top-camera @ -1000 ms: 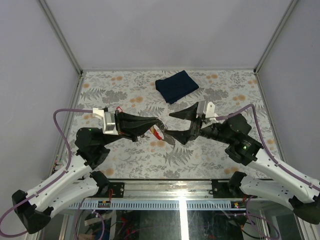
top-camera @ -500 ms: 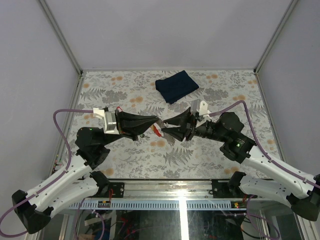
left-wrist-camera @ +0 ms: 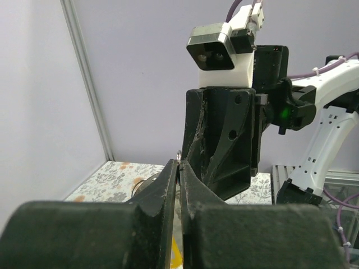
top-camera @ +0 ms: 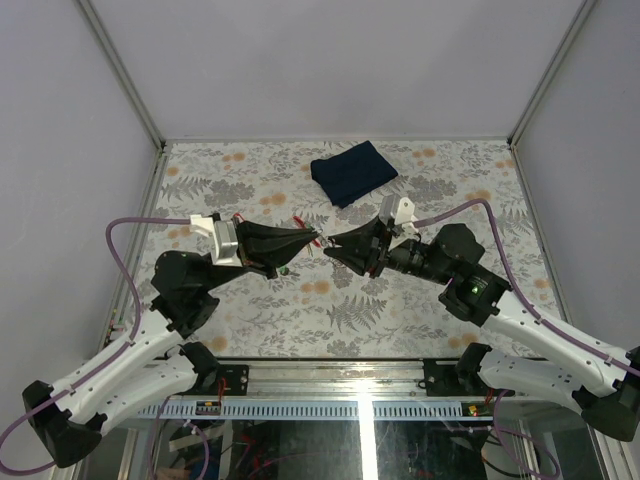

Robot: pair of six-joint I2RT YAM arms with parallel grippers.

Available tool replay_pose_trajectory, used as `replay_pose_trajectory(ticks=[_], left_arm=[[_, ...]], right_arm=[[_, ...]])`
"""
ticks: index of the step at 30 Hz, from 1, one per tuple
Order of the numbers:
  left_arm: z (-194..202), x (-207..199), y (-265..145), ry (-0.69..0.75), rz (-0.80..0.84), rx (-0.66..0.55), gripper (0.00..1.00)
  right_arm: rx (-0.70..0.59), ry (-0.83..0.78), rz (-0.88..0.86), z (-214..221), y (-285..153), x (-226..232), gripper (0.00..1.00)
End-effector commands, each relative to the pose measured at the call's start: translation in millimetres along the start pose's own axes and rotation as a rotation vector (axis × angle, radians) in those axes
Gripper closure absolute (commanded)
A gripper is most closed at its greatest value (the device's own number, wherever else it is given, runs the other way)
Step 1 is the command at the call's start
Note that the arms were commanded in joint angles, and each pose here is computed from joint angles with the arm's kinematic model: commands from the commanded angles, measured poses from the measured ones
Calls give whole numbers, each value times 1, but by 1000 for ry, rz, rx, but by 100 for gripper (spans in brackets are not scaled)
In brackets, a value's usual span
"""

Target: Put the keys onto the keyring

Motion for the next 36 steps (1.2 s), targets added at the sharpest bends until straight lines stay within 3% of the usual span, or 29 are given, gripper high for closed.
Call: replay_pose_trajectory(ticks=[1,13,18,24,29,36], left_arm=[[-13,9,1,77,-53,4,100],[-11,14,1,114,-74,55,100],[-15,12,1,107,-64,41,100],[-18,11,1,104,-57,32,100],[-19,9,1,96,-44,26,100],[-18,10,2,91,-43,25,100]], right_arm=[[-84,-24,71,-28,-1,-1,100],[-99,-26,76,-35,-4,0,100],[-123,-61,48,-24,-6,1,61],[-110,-81,62,-16,-6,-3,41],[-134,-83,43,-20,-4,-1,35],[-141,-49,-32,-21,7,3,33]])
Point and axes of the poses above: each gripper's point midway between its finger pads, its own y axis out along the fingers, its own x axis along the line the jaws close on, z = x × y, the point moved 8 cm from there along -y, back along the fingers, and after that the axes turned 6 degrees about y, right-handed, at the moved point
